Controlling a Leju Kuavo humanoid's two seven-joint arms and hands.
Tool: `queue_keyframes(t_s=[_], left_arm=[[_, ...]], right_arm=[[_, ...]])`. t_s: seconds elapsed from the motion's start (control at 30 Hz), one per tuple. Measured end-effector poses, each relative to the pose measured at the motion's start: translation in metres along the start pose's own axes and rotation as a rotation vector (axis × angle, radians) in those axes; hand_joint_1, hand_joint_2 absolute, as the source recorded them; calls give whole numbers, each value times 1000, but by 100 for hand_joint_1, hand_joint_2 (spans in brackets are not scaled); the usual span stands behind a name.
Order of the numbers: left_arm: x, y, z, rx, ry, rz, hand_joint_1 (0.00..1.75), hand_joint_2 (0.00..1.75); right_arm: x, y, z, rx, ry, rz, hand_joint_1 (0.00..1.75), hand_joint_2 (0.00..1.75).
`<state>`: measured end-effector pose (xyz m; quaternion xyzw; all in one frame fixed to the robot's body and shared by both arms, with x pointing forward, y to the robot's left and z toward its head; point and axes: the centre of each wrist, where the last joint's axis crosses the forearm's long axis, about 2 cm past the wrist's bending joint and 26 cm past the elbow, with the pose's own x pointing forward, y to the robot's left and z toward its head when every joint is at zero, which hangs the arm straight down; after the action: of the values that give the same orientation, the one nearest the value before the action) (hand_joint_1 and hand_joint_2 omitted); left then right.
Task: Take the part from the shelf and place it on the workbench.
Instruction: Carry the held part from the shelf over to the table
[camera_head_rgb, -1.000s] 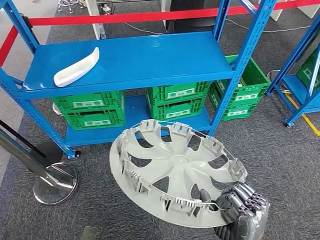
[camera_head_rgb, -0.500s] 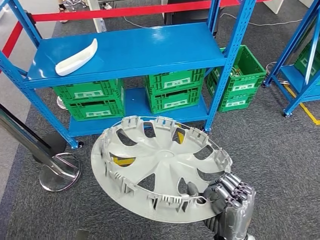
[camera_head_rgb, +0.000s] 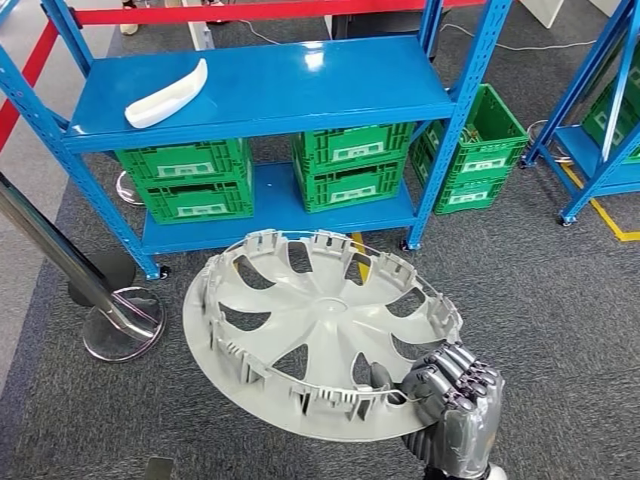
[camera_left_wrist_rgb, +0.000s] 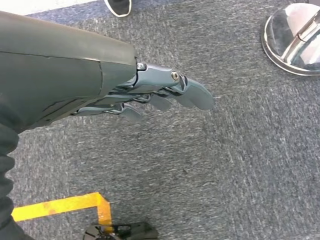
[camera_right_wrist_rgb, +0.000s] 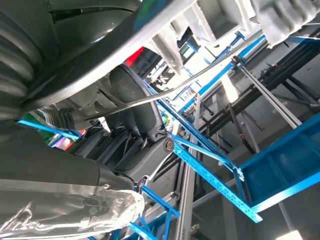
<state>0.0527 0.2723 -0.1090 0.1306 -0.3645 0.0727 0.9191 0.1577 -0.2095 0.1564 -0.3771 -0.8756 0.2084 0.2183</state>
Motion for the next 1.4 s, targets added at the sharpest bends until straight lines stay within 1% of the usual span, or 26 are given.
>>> queue_keyframes(t_s=[0.43, 0.6, 1.07, 1.13, 1.27, 1.4], left_arm=[[-1, 1, 0, 2, 2, -2, 0, 175], [1, 3, -2, 5, -5, -3, 0, 175], [2, 0, -1, -2, -6, -8, 0, 175], [2, -5, 0, -12, -11, -42, 0, 175], [5, -26, 7, -31, -14, -87, 0, 175], [8, -38, 9, -53, -20, -85, 0, 175]], right_arm=[[1, 2, -1, 1, -2, -6, 175, 175], [1, 2, -1, 1, -2, -6, 175, 175], [0, 1, 0, 7, -1, 1, 175, 175], [0, -6, 4, 8, 28, 18, 175, 175], [2, -32, 23, -6, 107, 41, 175, 175], [1, -43, 29, 1, 121, 70, 175, 175]])
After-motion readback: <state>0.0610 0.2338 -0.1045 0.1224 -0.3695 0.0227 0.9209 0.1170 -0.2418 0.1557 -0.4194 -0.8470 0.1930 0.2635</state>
